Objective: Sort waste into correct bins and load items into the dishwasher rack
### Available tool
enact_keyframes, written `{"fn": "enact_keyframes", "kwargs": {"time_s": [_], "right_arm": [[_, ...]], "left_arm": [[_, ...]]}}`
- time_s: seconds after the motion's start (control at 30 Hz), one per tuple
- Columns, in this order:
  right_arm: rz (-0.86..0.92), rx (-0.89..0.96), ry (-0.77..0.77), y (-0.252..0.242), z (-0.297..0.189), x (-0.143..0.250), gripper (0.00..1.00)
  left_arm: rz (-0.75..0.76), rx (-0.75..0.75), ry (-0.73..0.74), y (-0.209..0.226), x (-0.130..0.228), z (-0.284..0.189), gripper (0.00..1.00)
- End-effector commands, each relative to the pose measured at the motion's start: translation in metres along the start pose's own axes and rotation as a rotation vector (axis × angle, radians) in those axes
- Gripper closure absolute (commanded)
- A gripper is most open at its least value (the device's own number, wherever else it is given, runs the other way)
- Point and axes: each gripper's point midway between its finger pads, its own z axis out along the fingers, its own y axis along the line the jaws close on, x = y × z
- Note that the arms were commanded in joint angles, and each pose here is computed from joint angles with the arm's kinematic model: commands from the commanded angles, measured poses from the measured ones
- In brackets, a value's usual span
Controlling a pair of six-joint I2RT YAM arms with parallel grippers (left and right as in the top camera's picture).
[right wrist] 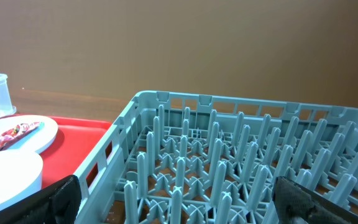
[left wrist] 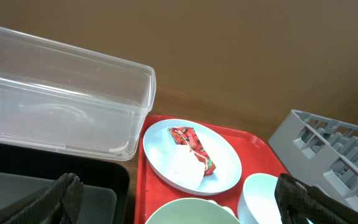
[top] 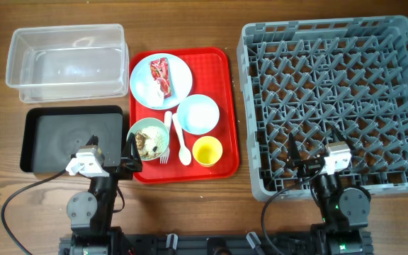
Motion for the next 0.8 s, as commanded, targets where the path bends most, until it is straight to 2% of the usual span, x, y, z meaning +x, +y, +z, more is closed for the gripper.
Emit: {"fn": "enact_keyframes", "kwargs": {"time_s": [0.0, 0.77], "right_arm": [[0.005, 0.014, -0.005, -0.0027, -0.0001, -0.0011, 0.00], [0.035, 0.006, -0.016, -0.0013, -0.0002, -0.0036, 0.00]], "left_arm": [[0.016, -0.012, -0.005, 0.0030, 0.0011, 0.0000, 0.00], [0.016, -0.013, -0.002, 0.0031, 0.0019, 0.0002, 0.00]]}}
